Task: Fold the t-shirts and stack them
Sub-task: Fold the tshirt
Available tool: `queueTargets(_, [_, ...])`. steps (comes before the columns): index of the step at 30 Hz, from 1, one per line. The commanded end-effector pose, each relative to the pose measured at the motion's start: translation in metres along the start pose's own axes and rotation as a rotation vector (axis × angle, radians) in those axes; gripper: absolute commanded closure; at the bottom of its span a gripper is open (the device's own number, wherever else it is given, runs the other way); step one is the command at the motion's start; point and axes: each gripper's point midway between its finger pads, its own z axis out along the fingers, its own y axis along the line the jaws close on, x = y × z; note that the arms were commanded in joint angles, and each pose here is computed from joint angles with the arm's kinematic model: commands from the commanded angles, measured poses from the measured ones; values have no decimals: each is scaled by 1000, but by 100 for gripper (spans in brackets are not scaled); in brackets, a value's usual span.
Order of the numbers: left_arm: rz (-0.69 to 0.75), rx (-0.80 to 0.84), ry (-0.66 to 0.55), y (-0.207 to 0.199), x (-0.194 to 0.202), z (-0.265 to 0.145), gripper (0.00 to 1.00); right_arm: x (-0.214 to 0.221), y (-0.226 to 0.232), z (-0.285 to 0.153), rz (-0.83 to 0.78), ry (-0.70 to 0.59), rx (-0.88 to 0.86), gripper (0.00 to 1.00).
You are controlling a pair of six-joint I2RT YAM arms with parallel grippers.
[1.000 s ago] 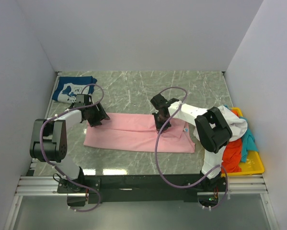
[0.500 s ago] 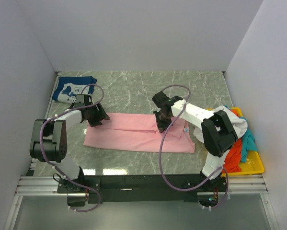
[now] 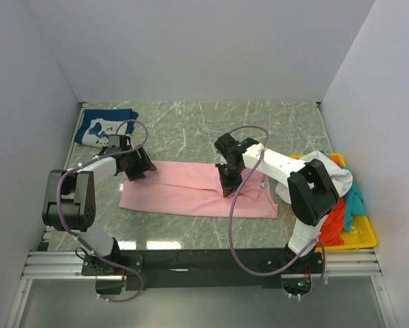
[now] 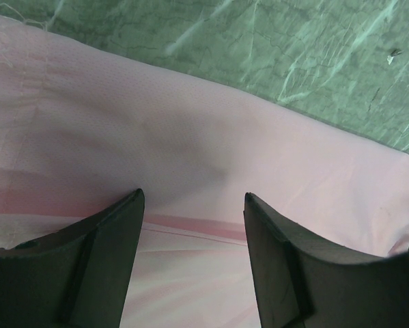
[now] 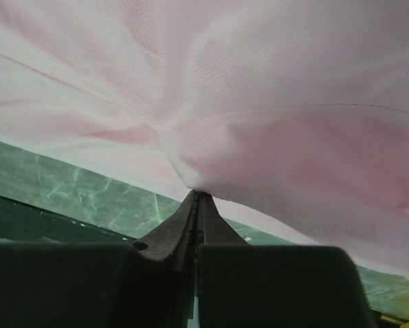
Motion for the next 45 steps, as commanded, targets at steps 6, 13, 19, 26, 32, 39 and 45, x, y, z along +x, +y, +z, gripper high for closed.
queueTargets(6, [19, -4, 9, 3, 5, -1, 33, 11, 18, -6, 24, 33, -20, 100])
queueTargets(13, [13, -31, 6, 8, 6, -2, 34, 10, 22, -13, 21, 23, -21, 82])
queueTargets(19, [21, -53, -28, 7, -4, -9, 33, 2, 26, -33, 18, -27, -33, 75])
queueTargets(26, [28, -41, -66, -4, -20, -18, 33, -24, 2, -64, 88, -149, 10, 73])
queueTargets(32, [28, -21, -66, -11, -25, -16, 33, -47, -40, -50, 157, -215, 46, 74])
queueTargets(39, [40, -23, -48, -9, -24, -11, 33, -37, -55, -11, 153, -133, 99, 76])
queueTargets(45, [35, -23, -39, -8, -22, -8, 33, -1, -44, -3, 124, -38, 49, 77])
